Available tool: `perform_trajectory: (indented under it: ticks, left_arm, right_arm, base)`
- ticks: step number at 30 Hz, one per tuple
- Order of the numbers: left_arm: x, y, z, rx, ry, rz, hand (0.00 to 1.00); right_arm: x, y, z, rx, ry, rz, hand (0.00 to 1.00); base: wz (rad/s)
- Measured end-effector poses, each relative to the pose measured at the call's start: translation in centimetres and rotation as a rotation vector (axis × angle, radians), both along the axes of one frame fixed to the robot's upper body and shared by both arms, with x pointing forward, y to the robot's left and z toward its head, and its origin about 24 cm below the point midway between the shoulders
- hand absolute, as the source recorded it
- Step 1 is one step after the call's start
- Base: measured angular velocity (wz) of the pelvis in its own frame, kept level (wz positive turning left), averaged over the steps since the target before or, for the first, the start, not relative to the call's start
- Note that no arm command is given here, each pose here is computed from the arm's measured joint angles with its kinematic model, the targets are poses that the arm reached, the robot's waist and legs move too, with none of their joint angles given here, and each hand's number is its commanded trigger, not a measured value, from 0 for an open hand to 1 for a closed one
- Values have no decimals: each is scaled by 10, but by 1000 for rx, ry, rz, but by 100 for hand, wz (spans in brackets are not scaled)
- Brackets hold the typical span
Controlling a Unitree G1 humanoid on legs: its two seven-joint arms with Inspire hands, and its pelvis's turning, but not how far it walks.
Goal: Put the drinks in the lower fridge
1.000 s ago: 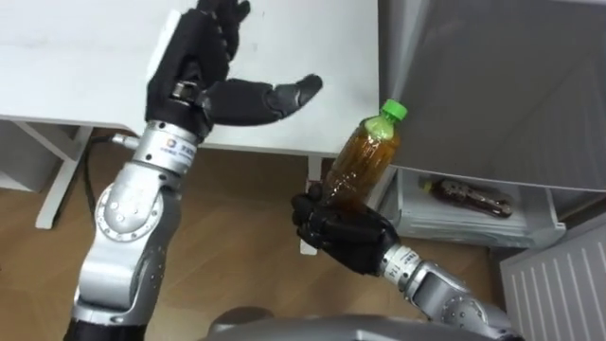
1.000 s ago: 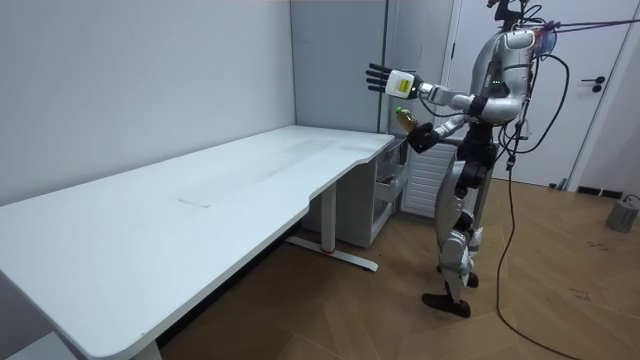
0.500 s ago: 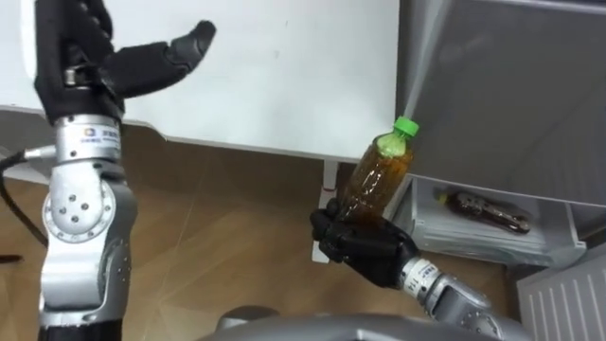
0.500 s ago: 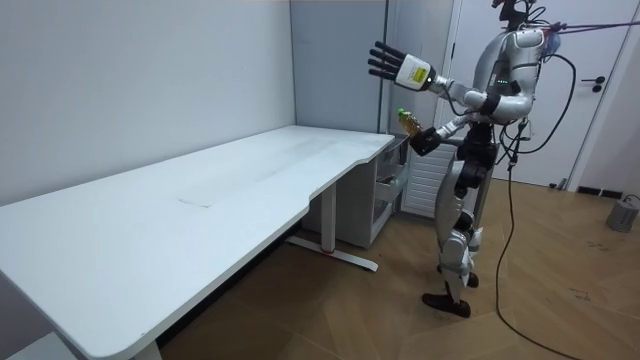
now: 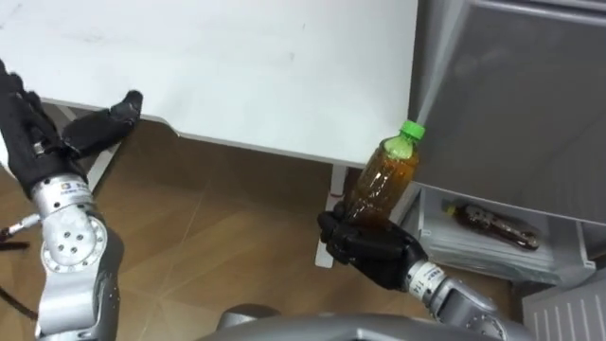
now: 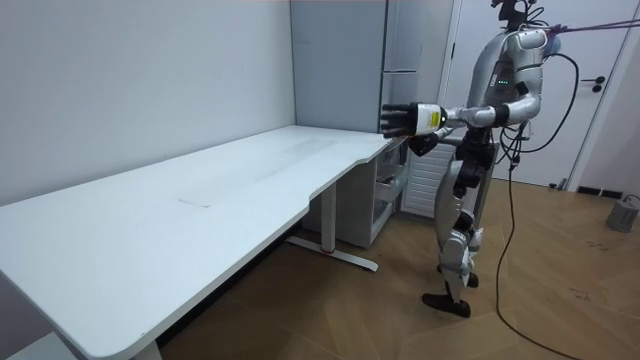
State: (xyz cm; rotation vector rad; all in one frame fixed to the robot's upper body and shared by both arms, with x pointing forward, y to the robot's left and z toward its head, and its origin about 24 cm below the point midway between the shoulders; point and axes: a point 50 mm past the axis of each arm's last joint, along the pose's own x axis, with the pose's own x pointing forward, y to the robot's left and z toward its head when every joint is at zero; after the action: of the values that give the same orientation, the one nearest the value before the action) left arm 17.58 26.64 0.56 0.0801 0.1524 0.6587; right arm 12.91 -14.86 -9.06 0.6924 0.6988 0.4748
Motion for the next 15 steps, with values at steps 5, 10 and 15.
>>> perform_trajectory:
  ticks: [5, 10, 15]
  left_arm:
    - [-28, 1, -53, -150, 222, 83, 0]
    - [-72, -9, -103, -283, 493, 107, 0]
    - [-100, -22, -130, -424, 645, 138, 0]
  right_arm:
    - [4, 0, 3, 28, 4, -56, 100]
    - [5, 2, 2, 14, 29, -93, 100]
    - [7, 7, 3, 24, 48, -61, 100]
  base:
    - [0]
    - [-9]
    - [-2]
